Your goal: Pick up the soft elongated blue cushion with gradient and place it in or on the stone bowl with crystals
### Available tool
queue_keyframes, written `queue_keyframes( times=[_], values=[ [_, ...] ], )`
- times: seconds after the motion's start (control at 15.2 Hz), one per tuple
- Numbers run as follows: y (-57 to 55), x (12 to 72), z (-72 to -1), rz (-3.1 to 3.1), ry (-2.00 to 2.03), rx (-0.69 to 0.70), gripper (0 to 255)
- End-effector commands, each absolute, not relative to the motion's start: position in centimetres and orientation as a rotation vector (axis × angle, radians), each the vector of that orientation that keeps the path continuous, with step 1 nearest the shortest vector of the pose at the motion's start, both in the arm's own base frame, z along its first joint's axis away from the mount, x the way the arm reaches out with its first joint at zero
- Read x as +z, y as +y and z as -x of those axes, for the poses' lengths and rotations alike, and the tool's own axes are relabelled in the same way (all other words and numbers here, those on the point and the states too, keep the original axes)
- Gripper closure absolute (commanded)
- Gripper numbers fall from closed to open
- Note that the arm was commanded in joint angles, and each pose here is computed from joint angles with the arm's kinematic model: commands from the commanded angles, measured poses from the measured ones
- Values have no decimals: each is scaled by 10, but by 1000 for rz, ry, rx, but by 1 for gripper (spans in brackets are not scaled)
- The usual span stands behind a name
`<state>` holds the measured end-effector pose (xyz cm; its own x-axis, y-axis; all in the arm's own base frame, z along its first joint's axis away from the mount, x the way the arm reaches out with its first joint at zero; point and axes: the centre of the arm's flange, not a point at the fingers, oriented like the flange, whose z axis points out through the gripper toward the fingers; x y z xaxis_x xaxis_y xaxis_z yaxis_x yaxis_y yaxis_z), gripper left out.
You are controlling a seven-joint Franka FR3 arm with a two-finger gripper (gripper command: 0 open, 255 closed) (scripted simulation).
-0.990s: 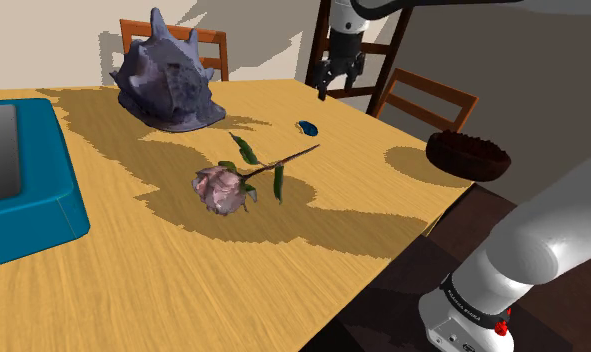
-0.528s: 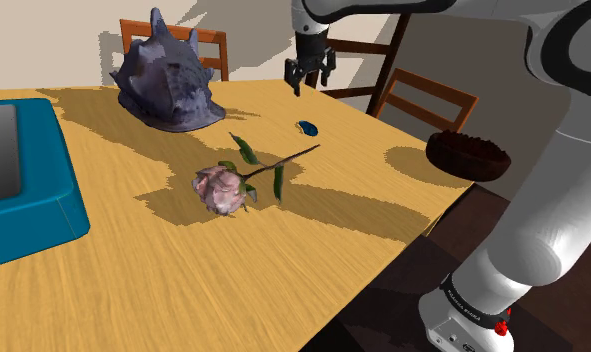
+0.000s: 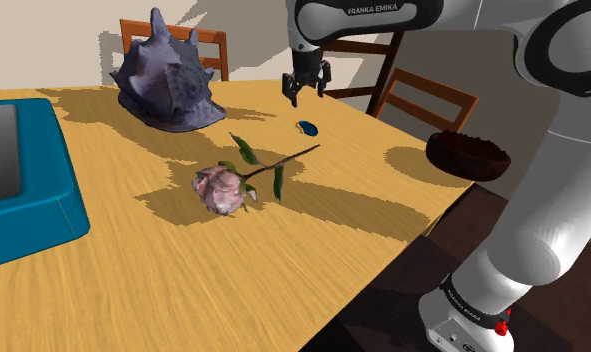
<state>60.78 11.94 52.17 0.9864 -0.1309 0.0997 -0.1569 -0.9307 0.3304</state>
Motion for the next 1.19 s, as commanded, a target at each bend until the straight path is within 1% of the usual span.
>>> queue_keyframes(
  times=[0.0,0.4,0.46,1.06,1.12],
  values=[
    [118,518,-608,-2788,-208,108,0],
    [118,518,-608,-2788,-208,108,0],
    [118,518,-608,-2788,-208,108,255],
    [118,518,-608,-2788,-208,108,255],
    [118,518,-608,-2788,-208,108,0]
  ],
)
